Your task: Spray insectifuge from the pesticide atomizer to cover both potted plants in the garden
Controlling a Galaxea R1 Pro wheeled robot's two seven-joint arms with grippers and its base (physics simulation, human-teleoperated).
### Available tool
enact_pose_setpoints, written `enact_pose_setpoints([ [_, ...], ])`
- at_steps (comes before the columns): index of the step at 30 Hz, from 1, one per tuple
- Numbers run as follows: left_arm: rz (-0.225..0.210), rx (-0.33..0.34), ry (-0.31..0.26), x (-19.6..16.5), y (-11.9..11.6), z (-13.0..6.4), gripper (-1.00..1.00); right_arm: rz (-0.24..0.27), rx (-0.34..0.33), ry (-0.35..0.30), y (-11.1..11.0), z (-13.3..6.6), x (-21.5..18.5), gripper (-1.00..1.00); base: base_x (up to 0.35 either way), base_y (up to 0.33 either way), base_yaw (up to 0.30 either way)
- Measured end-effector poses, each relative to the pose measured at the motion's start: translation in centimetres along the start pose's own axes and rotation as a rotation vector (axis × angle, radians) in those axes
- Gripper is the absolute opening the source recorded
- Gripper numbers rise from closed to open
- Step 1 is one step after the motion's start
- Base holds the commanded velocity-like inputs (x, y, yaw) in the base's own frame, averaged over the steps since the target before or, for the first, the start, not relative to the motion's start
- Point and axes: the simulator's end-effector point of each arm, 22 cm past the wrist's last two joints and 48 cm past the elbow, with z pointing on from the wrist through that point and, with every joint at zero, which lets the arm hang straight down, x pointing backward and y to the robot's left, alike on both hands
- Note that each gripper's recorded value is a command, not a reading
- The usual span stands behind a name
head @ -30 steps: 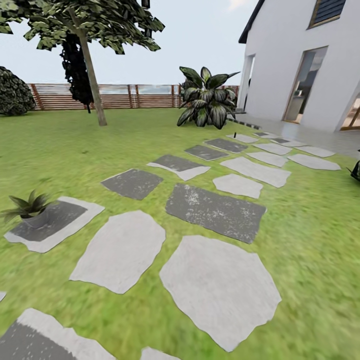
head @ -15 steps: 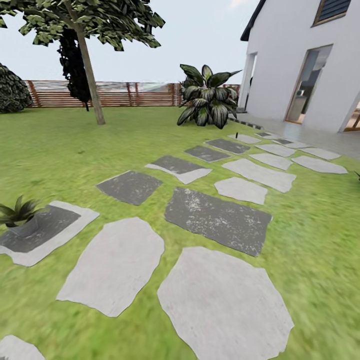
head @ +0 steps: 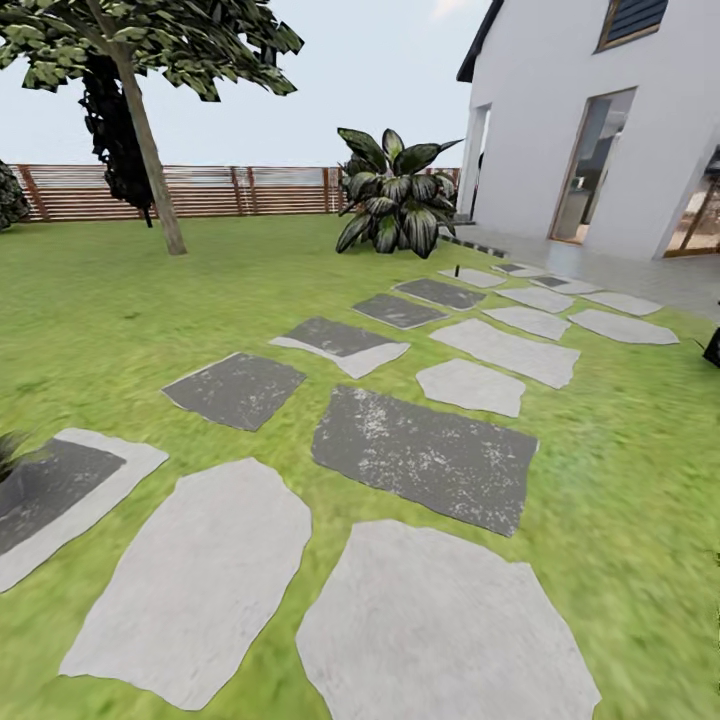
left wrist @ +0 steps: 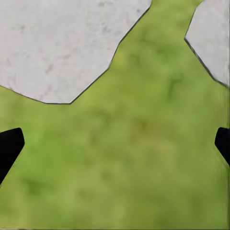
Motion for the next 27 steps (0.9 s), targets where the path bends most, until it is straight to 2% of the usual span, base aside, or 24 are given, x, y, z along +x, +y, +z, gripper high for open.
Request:
enact_pose_setpoints([
  [27,0.0,0.0,0.0,0.01,0.01,0.0,1.0,-0.005,-0.003,0.003,-0.01,-0.04,0.15,1.0,0.333,0.0,-0.014],
])
